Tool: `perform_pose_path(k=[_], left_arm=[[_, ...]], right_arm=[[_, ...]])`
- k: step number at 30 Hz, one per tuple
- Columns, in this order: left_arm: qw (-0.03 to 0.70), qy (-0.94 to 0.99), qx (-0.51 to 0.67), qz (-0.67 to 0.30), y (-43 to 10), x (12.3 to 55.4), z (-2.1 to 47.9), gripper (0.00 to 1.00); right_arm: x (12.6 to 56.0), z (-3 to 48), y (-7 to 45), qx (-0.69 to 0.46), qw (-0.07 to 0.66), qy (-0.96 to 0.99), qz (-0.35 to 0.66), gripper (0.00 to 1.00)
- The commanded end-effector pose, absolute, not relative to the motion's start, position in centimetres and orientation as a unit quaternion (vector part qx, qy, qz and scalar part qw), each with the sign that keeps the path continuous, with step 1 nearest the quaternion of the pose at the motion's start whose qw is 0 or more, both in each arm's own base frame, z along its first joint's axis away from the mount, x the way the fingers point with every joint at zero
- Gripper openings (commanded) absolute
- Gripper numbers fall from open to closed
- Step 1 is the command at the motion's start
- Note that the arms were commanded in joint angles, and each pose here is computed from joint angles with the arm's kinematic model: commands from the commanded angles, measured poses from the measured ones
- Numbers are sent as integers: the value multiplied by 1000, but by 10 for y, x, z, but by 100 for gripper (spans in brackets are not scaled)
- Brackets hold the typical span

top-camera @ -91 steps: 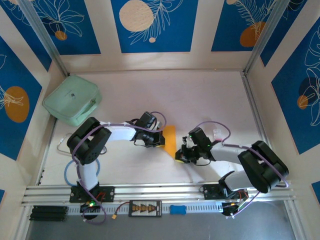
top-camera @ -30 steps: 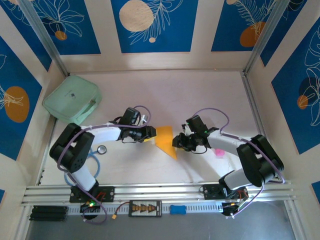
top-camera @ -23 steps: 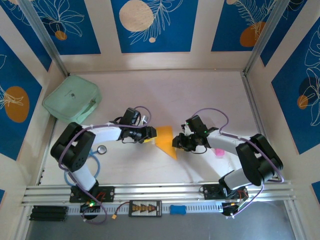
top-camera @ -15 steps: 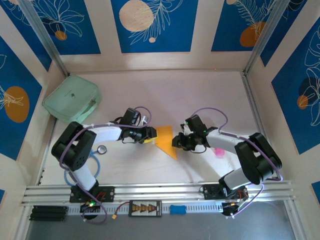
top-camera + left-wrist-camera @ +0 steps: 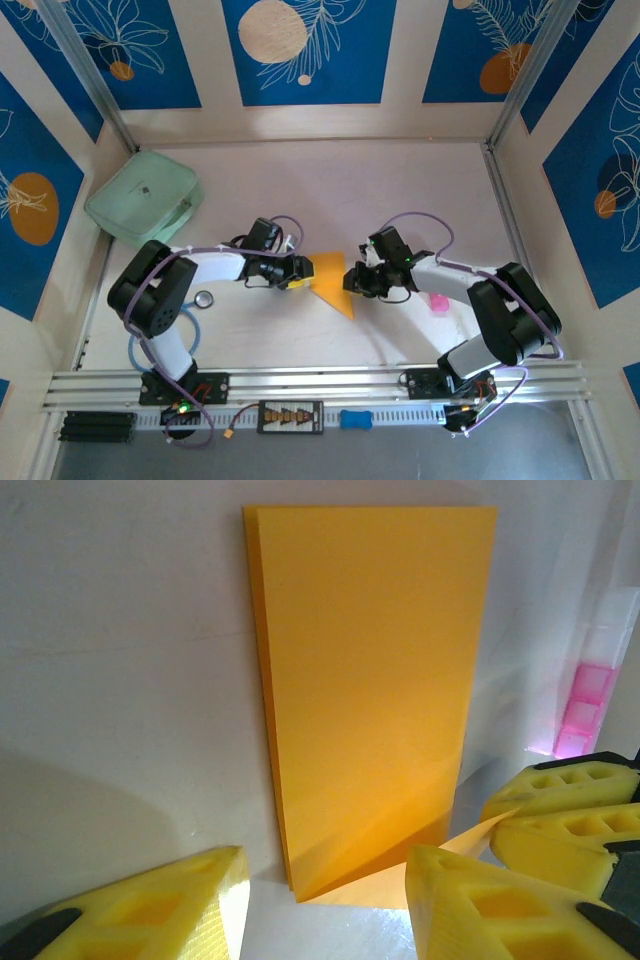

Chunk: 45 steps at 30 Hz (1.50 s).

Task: Fold a paper plane with a square sheet of paper (pick it up from the middle)
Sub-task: Fourth fold the wing at the center of the table.

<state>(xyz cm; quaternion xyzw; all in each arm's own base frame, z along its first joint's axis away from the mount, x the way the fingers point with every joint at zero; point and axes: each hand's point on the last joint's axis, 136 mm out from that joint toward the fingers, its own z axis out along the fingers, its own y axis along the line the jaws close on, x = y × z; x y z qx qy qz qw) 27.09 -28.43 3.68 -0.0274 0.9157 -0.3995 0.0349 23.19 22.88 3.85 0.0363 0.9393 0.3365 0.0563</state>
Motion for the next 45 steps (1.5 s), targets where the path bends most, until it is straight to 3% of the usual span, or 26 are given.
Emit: perform_pose_path(k=[1,36,45], left_arm=[[28,910,-28,-412,-288,276,41,46],[21,906,-27,-423,-296,282,44,45],[25,909,-25,-414,-292,281,44,45]], right_arm=[[232,42,232,25,55,936,346,21],[231,48,221,40,72,922,378,13],[233,55,227,32,74,916,394,21]])
